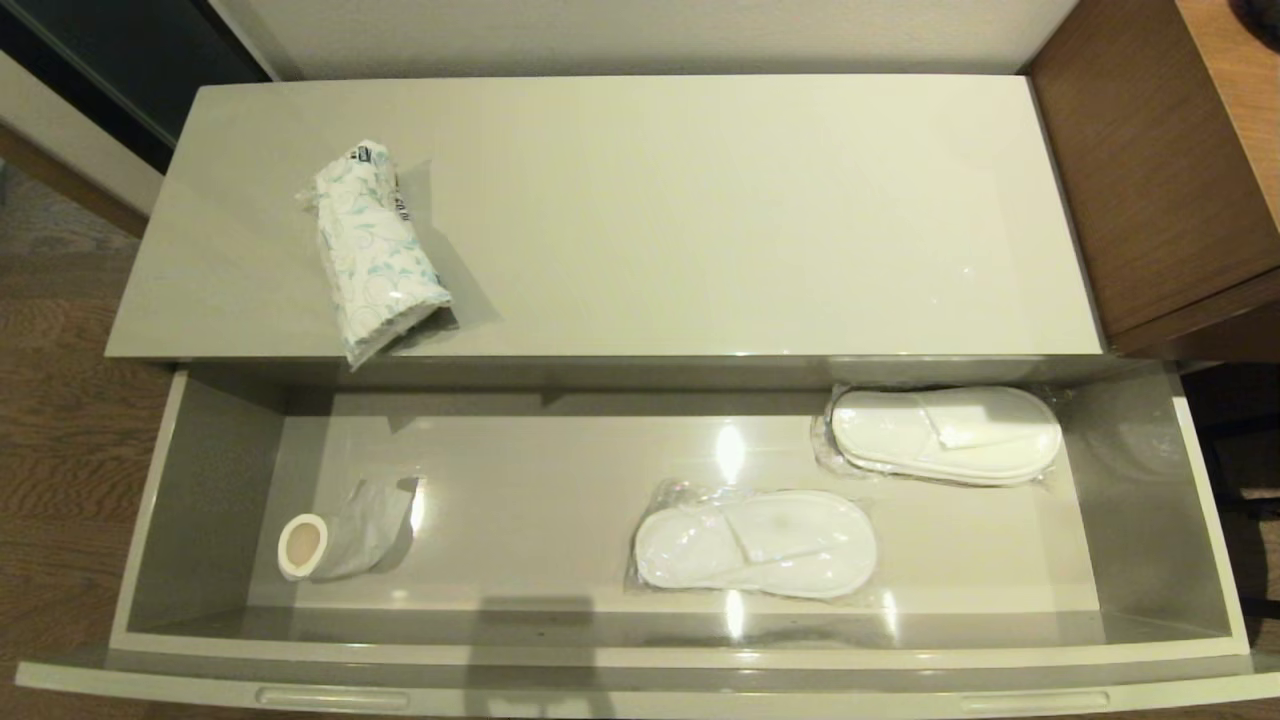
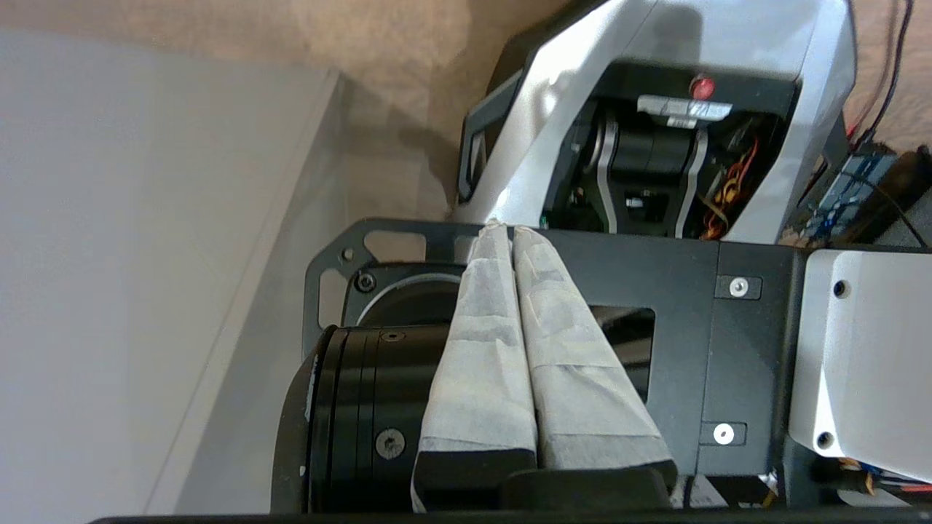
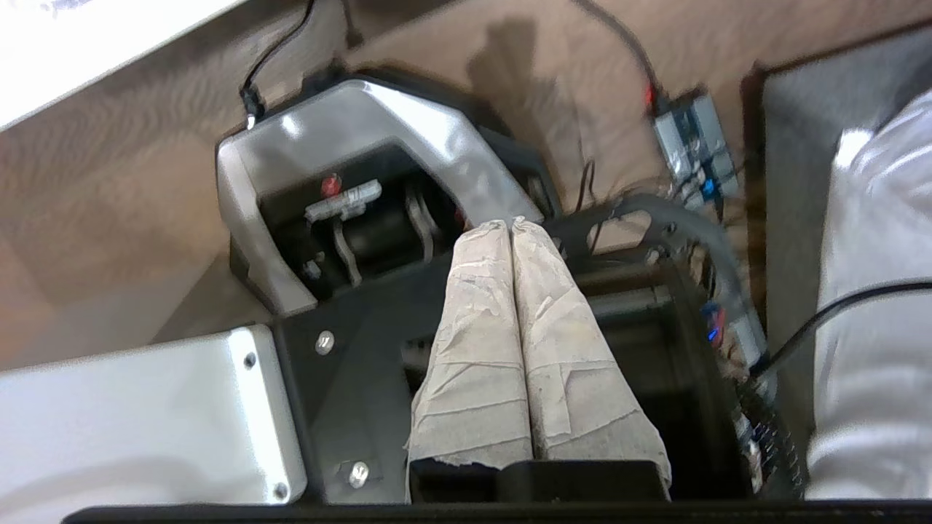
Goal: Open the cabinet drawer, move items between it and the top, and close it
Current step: Close the drawer
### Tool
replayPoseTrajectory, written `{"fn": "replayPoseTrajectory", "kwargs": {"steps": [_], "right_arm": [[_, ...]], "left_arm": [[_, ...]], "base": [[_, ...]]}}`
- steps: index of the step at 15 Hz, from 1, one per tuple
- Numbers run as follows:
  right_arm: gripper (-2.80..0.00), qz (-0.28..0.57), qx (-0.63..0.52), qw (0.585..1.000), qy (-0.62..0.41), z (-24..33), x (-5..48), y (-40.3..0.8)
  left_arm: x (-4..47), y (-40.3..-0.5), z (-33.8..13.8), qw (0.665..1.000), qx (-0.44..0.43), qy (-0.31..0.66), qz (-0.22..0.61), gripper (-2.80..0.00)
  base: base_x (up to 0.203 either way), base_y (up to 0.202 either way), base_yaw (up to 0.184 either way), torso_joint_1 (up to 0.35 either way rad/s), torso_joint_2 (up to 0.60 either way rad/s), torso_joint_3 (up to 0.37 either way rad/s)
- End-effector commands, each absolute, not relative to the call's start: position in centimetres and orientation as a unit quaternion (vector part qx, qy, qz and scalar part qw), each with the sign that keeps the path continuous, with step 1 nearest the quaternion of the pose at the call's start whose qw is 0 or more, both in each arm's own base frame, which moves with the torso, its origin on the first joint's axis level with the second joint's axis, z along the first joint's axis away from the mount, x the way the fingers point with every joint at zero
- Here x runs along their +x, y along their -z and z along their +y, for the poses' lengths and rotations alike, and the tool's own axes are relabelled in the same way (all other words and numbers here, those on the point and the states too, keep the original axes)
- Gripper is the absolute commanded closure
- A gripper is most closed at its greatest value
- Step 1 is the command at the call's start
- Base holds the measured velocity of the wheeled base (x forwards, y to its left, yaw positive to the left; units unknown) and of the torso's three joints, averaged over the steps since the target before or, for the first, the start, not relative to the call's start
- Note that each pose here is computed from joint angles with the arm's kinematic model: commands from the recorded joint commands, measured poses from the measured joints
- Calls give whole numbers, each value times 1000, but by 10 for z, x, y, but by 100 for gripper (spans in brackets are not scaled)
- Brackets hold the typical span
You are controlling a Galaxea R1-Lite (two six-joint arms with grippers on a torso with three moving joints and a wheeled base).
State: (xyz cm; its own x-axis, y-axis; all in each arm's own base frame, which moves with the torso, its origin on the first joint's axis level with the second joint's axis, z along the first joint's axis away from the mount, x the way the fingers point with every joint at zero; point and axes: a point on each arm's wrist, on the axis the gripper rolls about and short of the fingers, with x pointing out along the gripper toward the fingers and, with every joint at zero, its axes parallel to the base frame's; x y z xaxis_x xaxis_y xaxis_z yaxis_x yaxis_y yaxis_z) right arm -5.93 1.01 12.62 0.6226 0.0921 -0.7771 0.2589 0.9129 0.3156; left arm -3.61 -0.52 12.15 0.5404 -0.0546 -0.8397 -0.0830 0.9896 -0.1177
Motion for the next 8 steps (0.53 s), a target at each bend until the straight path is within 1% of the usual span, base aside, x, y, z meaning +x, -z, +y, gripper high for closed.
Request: {"fn": "replayPoseTrajectory", "kwargs": {"steps": [1, 3, 6, 8], "right_arm": [[0, 430, 216, 875, 54, 8, -41, -138], [0, 401, 238, 882, 60, 5, -17, -150], [0, 344, 242, 907, 39, 3, 12, -158], [0, 314, 230, 921, 26, 1, 30, -158]], "left_arm": [[-10, -130, -3, 902, -77, -11, 424, 0], [13, -138, -2, 919, -87, -7, 383, 0], [52, -157, 0, 943, -141, 28, 301, 0], [65, -162, 0, 947, -166, 58, 269, 0]], "base": [[0, 0, 0, 0, 0, 0], [0, 0, 0, 0, 0, 0], [0, 0, 0, 0, 0, 0], [0, 0, 0, 0, 0, 0]]}}
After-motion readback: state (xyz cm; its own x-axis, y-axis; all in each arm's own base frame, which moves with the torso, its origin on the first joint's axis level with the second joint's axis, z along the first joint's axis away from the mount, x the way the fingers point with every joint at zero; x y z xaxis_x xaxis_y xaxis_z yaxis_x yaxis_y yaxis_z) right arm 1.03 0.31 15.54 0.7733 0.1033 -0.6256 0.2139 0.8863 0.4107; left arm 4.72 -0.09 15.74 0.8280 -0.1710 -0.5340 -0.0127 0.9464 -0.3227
